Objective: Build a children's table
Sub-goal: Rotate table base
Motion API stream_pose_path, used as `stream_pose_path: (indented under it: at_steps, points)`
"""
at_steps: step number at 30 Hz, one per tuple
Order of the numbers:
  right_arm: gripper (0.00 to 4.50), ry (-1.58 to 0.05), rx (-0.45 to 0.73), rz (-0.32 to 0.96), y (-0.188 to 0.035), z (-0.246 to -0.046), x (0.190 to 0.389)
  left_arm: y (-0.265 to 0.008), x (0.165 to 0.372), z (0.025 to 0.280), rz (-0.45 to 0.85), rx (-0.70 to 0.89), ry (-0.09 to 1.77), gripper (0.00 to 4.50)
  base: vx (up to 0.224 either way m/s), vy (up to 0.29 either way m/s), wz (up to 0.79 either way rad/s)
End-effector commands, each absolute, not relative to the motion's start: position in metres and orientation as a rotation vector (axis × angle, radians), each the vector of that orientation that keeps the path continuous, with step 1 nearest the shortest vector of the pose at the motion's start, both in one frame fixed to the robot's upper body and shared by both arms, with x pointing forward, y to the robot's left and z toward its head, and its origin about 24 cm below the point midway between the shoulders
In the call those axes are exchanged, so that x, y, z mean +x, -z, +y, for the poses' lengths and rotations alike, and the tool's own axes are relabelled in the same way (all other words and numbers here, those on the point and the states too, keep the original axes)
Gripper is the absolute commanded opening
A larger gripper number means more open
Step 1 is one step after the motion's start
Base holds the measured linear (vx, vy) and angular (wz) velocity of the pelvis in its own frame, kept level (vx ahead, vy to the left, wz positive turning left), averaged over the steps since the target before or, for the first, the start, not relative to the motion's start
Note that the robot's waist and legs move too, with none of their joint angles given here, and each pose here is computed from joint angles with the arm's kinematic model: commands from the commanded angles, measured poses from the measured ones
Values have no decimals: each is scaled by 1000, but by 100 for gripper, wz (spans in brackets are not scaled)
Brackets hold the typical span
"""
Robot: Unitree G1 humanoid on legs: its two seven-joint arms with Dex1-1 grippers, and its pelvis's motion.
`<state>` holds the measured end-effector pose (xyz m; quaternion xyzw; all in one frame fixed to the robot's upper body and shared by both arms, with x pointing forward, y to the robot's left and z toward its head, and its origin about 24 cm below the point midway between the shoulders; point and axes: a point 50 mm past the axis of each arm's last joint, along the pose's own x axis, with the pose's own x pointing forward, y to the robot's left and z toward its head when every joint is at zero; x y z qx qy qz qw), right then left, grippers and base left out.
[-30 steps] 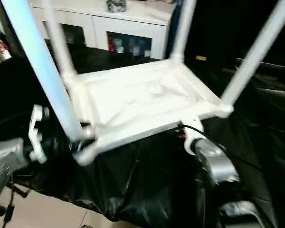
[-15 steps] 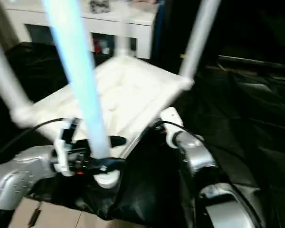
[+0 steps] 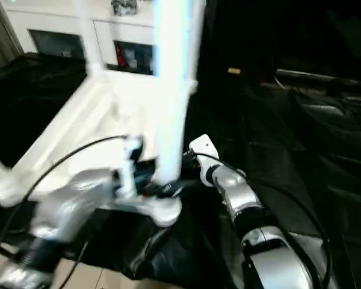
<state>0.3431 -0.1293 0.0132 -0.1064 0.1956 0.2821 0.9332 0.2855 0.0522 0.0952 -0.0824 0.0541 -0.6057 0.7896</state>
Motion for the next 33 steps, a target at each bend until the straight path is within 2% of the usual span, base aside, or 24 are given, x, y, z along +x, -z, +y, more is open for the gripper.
stream_pose_path:
  at_steps: [1, 2, 4, 5, 8, 11, 15, 16, 18, 22, 30, 31, 33]
  points:
    - [362, -550, -206, 399, -14, -141, 343, -93, 289, 56, 115, -122, 1277, 447, 0, 0, 0]
    - [362, -550, -206, 399, -14, -141, 343, -93, 289, 56, 115, -122, 1277, 447, 0, 0, 0]
    - [362, -529, -207, 393, -16, -152, 343, -91, 290, 61, 112, -88, 1270, 447, 0, 0, 0]
    - [362, -522, -212, 386, -18, -164, 343, -89, 289, 68, 105, -33, 1267, 447, 0, 0, 0]
    - [362, -553, -230, 361, -25, -179, 339, -85, 283, 80, 130, 2, 1315, 447, 0, 0, 0]
    - [362, -586, -241, 349, -29, -186, 336, -82, 279, 87, 154, 23, 1350, 447, 0, 0, 0]
    - [362, -759, -301, 341, -39, -198, 320, -68, 272, 106, 259, 129, 1422, 447, 0, 0, 0]
    - [362, -803, -323, 344, -41, -200, 316, -65, 272, 110, 279, 150, 1428, 430, 0, 0, 0]
    - [362, -878, -366, 346, -46, -204, 307, -61, 274, 119, 313, 195, 1431, 430, 0, 0, 0]
    - [362, -960, -406, 327, -54, -206, 297, -56, 275, 130, 369, 247, 1438, 386, 0, 0, 0]
    - [362, -1163, -360, 349, -77, -202, 274, -50, 283, 141, 411, 317, 1412, 340, 0, 0, 0]
    - [397, -1196, -340, 364, -81, -202, 270, -50, 286, 142, 413, 313, 1413, 313, 0, 0, 0]
    - [397, -1219, -326, 378, -83, -201, 266, -50, 288, 143, 415, 309, 1415, 306, 0, 0, 0]
